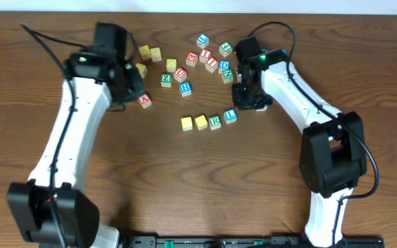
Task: Spell out CORL
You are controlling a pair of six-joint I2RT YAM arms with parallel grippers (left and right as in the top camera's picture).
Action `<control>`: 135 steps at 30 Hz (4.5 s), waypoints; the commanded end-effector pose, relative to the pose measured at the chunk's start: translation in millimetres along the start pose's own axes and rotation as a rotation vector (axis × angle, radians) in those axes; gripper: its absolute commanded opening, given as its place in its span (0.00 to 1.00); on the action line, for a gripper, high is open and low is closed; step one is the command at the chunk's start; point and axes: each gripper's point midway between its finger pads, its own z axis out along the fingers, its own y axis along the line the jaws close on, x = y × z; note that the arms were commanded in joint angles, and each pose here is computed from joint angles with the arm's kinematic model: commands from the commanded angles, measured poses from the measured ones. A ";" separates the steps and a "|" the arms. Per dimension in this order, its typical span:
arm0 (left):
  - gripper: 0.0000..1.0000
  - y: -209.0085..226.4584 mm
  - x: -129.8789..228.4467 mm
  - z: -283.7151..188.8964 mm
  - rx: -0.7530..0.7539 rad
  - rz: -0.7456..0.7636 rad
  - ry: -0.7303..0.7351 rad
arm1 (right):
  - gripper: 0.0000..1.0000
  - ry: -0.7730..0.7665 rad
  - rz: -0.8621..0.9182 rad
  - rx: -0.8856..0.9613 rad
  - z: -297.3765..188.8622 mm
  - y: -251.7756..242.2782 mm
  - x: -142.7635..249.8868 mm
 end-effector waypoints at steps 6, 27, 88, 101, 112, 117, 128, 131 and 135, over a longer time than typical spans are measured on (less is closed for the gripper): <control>0.08 -34.0 48.2 73.3 0.075 0.037 0.223 | 0.11 -0.001 -0.023 -0.007 24.5 2.1 11.2; 0.07 -80.4 88.5 129.3 0.051 0.089 0.315 | 0.08 -0.037 -0.058 -0.029 42.6 11.4 12.8; 0.08 -24.2 -33.6 1.9 0.068 0.077 -0.178 | 0.01 -0.047 -0.132 -0.113 -21.2 91.7 33.3; 0.08 -4.8 -35.6 2.5 0.045 0.036 -0.168 | 0.01 0.002 -0.086 -0.017 15.1 107.9 73.2; 0.08 -2.4 -29.9 10.5 0.036 0.036 -0.145 | 0.01 0.031 -0.053 0.005 38.8 98.6 68.7; 0.08 -2.6 -30.4 10.7 0.037 0.036 -0.147 | 0.01 0.009 -0.034 -0.016 39.2 97.3 58.7; 0.08 -2.9 -31.2 10.7 0.038 0.036 -0.150 | 0.01 0.012 -0.038 -0.023 41.0 98.3 58.4; 0.08 -3.1 -31.8 10.5 0.038 0.036 -0.153 | 0.01 0.003 -0.046 -0.028 35.5 99.9 55.1; 0.08 -3.4 -44.9 -6.3 0.055 0.024 -0.205 | 0.01 -0.081 -0.096 -0.075 -5.1 109.3 39.2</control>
